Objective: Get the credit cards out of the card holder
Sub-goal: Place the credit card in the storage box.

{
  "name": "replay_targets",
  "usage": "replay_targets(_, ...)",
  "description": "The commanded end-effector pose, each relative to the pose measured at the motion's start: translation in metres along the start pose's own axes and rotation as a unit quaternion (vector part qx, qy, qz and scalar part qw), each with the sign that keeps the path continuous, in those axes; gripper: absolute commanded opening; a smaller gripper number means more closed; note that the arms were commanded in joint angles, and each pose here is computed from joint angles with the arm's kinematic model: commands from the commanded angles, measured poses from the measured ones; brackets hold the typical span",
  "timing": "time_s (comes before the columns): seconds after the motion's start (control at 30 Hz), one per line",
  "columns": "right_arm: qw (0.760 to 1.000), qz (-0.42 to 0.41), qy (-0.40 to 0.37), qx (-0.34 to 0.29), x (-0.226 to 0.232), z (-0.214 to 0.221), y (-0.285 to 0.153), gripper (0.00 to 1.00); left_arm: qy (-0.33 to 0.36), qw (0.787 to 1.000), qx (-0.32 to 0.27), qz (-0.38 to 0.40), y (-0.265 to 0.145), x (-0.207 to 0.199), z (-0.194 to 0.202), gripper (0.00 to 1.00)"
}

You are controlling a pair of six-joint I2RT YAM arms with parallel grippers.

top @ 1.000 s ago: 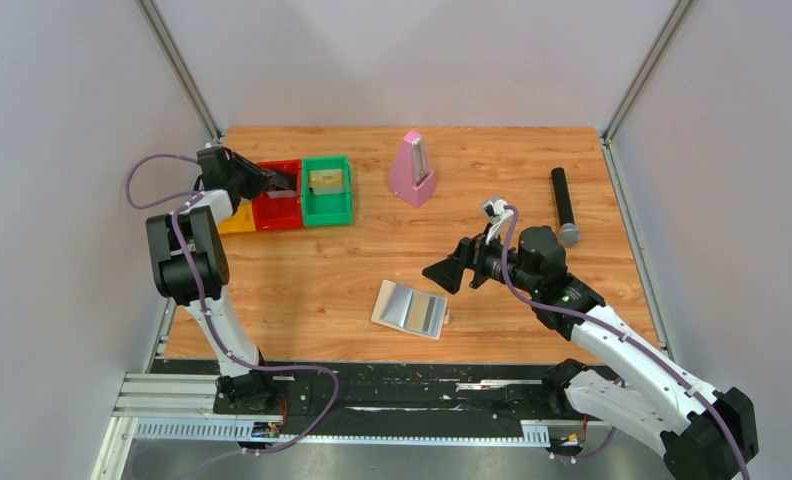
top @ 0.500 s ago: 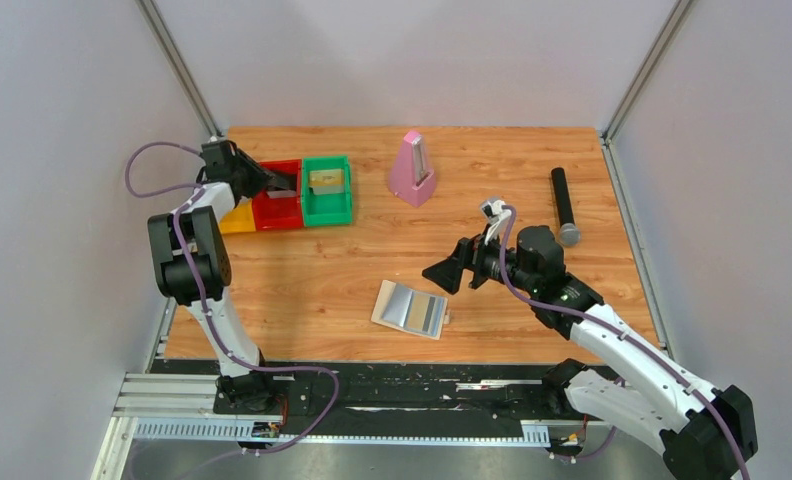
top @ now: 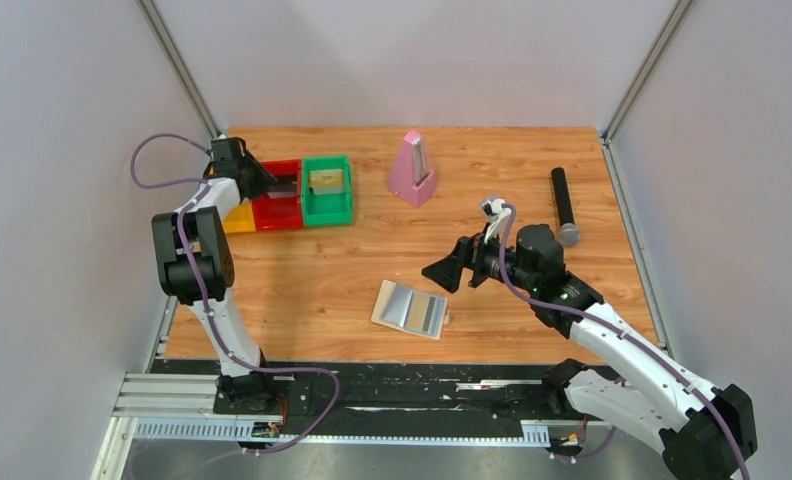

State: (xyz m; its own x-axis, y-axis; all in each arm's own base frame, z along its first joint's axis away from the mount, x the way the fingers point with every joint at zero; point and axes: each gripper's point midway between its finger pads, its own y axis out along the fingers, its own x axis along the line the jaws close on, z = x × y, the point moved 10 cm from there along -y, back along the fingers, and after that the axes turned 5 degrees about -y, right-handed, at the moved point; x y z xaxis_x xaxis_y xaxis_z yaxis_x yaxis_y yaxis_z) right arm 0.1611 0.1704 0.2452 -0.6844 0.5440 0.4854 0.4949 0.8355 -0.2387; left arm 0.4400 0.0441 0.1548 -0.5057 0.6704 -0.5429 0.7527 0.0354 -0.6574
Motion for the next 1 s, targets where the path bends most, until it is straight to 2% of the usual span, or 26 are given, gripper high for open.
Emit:
replay_targets(0.0, 0.999, -0.012, -0.015, -0.031, 0.008, -0.019, -0.002, 1.00, 0.019, 0.999, -0.038, 0.022, -0.019, -0.017, -0.018, 0.45)
replay_targets(0.23, 1.000, -0.001, 0.006, -0.025, 0.006, -0.015, -0.001, 0.99, 0.022, 0.998, -0.027, 0.058, -0.031, -0.026, -0.016, 0.46)
replay_targets(0.43, 0.987, 0.071, 0.144, 0.019, 0.000, -0.007, 0.009, 0.92, 0.067, 0.994, 0.002, 0.091, -0.078, -0.049, -0.010, 0.45)
replay_targets(0.57, 0.971, 0.085, 0.212, 0.071, -0.002, 0.000, 0.018, 0.86, 0.090, 0.986, 0.044, 0.136, -0.116, -0.058, 0.017, 0.46)
replay_targets(0.7, 0.957, 0.086, 0.255, 0.109, -0.003, 0.015, 0.027, 0.77, 0.117, 0.970, 0.108, 0.185, -0.146, -0.058, 0.058, 0.46)
replay_targets(0.87, 0.944, 0.104, 0.283, 0.134, -0.007, 0.036, 0.031, 0.59, 0.176, 0.935, 0.197, 0.237, -0.181, -0.051, 0.120, 0.46)
replay_targets(0.97, 0.938, 0.117, 0.295, 0.136, -0.011, 0.046, 0.032, 0.50, 0.200, 0.906, 0.249, 0.278, -0.200, -0.050, 0.156, 0.46)
